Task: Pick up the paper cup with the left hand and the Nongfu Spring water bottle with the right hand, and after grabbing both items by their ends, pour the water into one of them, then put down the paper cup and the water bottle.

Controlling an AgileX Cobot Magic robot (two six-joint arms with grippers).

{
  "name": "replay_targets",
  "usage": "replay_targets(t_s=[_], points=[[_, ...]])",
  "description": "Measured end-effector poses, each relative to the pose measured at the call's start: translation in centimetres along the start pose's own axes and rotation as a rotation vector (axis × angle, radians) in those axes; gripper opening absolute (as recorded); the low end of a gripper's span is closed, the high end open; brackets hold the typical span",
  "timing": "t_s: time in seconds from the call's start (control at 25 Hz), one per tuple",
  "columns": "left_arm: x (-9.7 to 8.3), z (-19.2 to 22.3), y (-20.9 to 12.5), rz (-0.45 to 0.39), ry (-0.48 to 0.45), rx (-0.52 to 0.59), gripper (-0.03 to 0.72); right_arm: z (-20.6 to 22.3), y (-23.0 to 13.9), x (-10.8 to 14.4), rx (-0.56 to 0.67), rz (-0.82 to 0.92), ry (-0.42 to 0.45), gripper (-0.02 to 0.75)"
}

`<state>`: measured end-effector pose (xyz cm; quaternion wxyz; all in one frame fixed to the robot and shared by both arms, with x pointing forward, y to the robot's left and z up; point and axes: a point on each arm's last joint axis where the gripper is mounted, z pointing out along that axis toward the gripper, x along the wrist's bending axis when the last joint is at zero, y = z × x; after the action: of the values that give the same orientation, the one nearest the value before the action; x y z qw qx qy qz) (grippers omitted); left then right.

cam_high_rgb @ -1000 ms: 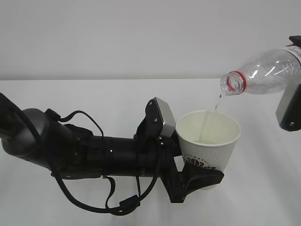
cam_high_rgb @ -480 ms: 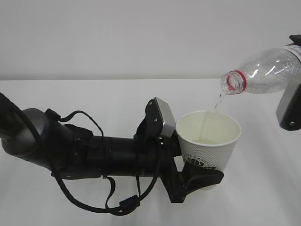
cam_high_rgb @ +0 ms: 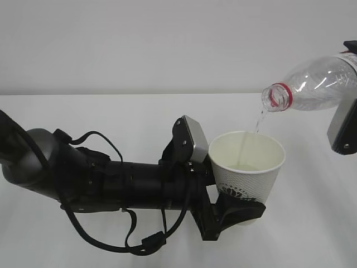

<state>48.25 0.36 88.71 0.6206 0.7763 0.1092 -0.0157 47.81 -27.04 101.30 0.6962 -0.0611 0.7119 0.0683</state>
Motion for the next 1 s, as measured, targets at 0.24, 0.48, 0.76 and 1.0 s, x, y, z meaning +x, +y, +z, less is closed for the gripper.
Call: replay_targets(t_s=[0.24,0.48,0.76,1.0], points=[[0.00,0.00,0.00,0.000,0.000,0.000,0.543,0.00,0.00,-0.01,0.000,0.000,-0.001,0.440],[0.00,0.00,0.00,0.000,0.000,0.000,0.543,0.00,0.00,-0.02,0.000,0.000,-0.002,0.440],[0.00,0.00,0.00,0.000,0.000,0.000,0.543,0.00,0.00,-0.02,0.000,0.000,-0.003,0.440],[0.01,0.00,-0.01,0.000,0.001,0.002,0.543,0.00,0.00,-0.02,0.000,0.000,-0.003,0.440]])
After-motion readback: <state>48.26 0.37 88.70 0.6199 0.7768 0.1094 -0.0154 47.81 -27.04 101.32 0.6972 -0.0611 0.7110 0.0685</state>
